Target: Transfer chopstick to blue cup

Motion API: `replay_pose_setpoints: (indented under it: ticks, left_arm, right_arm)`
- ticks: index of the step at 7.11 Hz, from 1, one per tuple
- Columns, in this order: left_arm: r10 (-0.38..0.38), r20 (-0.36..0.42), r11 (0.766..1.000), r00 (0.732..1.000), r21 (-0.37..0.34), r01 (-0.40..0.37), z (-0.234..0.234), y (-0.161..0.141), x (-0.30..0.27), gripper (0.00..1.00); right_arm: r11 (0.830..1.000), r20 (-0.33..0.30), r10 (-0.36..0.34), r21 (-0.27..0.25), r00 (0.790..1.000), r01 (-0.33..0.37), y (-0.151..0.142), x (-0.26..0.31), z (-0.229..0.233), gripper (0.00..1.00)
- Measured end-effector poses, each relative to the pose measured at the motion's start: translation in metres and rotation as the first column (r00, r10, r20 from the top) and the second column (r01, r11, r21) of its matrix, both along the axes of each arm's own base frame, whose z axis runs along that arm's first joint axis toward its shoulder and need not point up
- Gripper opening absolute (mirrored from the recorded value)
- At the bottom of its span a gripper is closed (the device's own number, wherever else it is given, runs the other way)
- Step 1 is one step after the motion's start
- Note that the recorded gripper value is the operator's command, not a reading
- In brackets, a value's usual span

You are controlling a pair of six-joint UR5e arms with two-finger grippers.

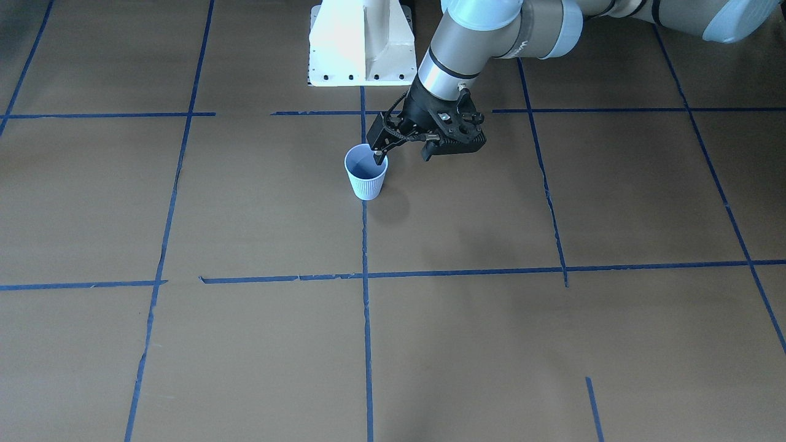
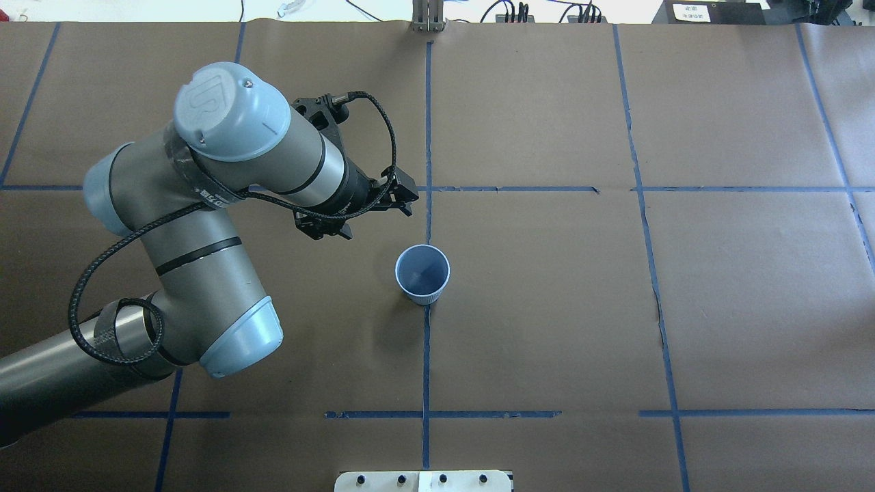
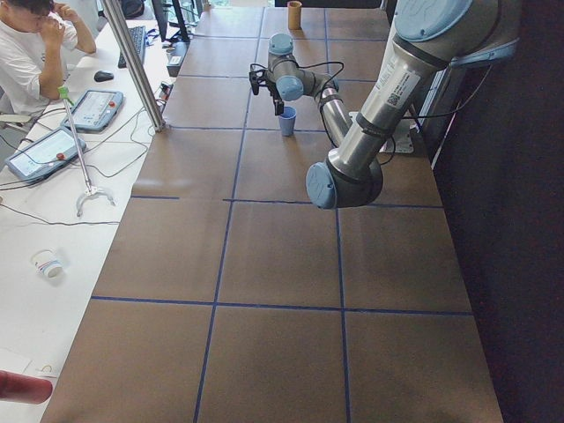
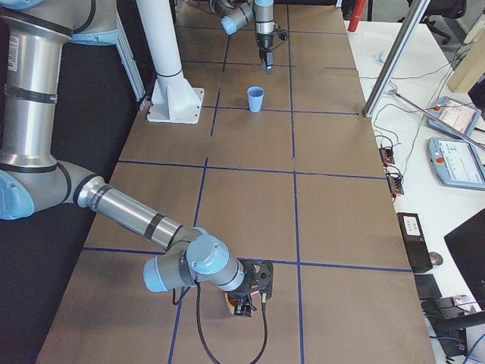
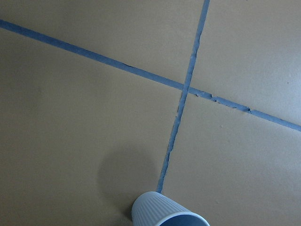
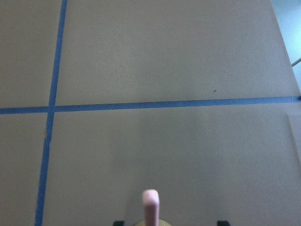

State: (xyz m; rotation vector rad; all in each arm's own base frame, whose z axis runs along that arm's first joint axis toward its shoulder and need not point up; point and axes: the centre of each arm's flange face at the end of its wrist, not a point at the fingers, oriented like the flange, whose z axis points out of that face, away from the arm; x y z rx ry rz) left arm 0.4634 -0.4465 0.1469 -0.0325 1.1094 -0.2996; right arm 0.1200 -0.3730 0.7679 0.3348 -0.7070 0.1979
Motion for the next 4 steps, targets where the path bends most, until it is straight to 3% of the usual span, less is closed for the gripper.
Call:
replay_pose_setpoints:
  ticks: [1, 4]
  left_arm:
    - [-0.001, -0.001, 1.000, 1.000, 0.001, 0.001, 0.000, 0.000, -0.001, 1.00]
    - [0.000, 0.003, 1.000, 1.000, 0.001, 0.000, 0.005, 0.001, -0.003, 1.00]
  right_arm:
    - [1.000, 0.001, 0.000, 0.002, 1.000, 0.000, 0.000, 0.000, 0.000, 0.03]
    - [0.999, -0.004, -0.003, 0.049, 1.000, 0.003, -0.004, 0.000, -0.012, 0.00]
